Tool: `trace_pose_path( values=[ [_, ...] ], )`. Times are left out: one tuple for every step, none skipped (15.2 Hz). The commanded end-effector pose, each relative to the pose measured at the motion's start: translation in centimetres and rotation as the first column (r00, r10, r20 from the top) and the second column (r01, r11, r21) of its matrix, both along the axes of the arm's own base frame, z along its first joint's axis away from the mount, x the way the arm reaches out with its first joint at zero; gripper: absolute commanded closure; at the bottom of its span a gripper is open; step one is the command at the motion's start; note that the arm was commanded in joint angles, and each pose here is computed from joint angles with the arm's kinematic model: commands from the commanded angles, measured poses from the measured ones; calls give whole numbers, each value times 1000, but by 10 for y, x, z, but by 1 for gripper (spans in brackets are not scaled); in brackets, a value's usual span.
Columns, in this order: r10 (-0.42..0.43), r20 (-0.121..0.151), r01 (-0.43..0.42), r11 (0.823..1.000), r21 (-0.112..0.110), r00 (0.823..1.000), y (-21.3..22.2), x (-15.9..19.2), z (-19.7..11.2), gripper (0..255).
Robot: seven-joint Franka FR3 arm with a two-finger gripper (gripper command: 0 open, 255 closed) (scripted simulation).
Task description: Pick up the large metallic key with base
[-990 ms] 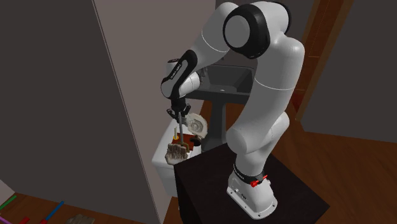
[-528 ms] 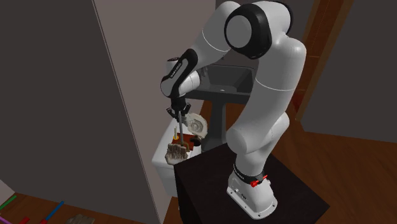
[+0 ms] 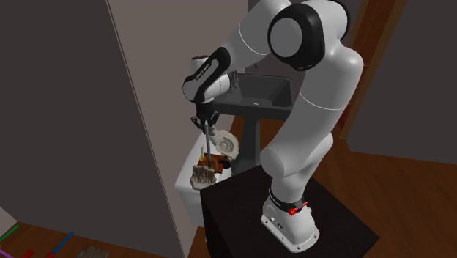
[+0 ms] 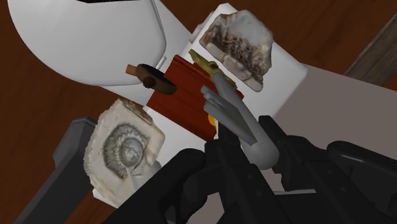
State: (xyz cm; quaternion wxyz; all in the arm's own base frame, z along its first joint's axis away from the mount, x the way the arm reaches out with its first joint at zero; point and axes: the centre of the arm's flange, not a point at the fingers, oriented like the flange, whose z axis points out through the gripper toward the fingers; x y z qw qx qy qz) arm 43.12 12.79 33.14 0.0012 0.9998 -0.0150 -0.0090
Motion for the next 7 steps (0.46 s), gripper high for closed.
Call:
trace_pose_path(
  values=[
    [0, -1, 0, 1000, 0, 1000, 0, 0, 10, 255],
    [0, -1, 0, 1000, 0, 1000, 0, 0, 15, 255],
    [0, -1, 0, 1000, 0, 1000, 0, 0, 20, 255],
    [0, -1, 0, 1000, 0, 1000, 0, 0, 26, 255],
    [0, -1, 0, 1000, 0, 1000, 0, 0, 31, 255],
    [0, -1, 0, 1000, 0, 1000, 0, 0, 32, 255],
    [0, -1, 0, 1000, 0, 1000, 0, 0, 32, 255]
  ],
)
